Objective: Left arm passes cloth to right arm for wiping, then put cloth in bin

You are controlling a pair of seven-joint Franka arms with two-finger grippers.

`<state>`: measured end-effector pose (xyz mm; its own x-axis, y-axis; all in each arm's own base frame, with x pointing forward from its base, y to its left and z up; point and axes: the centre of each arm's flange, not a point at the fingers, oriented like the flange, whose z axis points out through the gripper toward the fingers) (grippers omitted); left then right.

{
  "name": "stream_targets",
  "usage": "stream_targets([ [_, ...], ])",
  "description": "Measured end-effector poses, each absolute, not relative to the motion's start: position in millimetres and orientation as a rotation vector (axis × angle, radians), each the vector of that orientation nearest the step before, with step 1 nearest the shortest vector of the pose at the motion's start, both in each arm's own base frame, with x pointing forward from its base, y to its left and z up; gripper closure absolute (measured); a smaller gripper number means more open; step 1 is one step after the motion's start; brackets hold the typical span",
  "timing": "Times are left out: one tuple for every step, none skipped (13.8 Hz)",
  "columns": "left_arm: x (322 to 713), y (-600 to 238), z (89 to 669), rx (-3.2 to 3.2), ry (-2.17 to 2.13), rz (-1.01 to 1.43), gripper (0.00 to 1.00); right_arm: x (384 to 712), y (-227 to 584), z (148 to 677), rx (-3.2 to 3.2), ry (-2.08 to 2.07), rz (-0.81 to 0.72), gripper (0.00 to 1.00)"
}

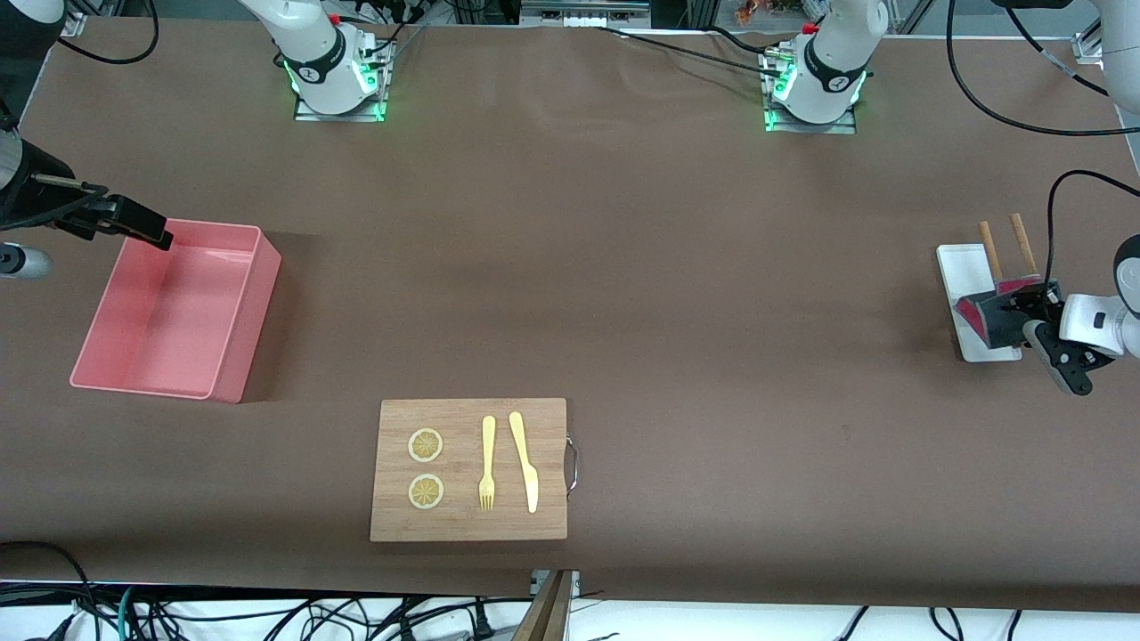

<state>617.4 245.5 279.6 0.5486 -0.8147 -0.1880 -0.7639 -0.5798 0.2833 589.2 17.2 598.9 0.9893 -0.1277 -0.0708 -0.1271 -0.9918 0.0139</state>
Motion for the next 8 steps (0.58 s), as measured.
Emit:
stream_targets([
  [617.2,246.0,279.7,2.613,-1.344,-0.449,0.41,590.3,17.2,595.7,3.123,-0.2,-0.123,0.0],
  [616.9,247.0,279.8,2.614,-1.342,-0.449,0.42,592.0,17.1,591.2,3.122,-0.2,-0.137,0.0],
  [616.6,248.0,279.9,2.615,-1.34,-0.448,0.48,593.9,17.0,586.4,3.122,-0.2,-0.151,0.0],
  [616.2,249.0,279.9,2.616,-1.338,-0.448,0.48,595.8,16.9,581.8,3.121,-0.2,-0.163,0.0],
  [616.0,249.6,280.0,2.617,-1.337,-0.448,0.49,597.6,16.8,577.2,3.12,-0.199,-0.176,0.0],
  [615.9,249.8,280.0,2.617,-1.337,-0.448,0.5,598.8,16.8,573.2,3.119,-0.199,-0.19,0.0],
  [616.0,249.8,280.1,2.617,-1.337,-0.447,0.5,599.2,16.7,570.2,3.117,-0.199,-0.205,0.0],
  [616.0,249.9,280.2,2.617,-1.337,-0.447,0.5,599.0,16.7,568.4,3.116,-0.199,-0.218,0.0],
])
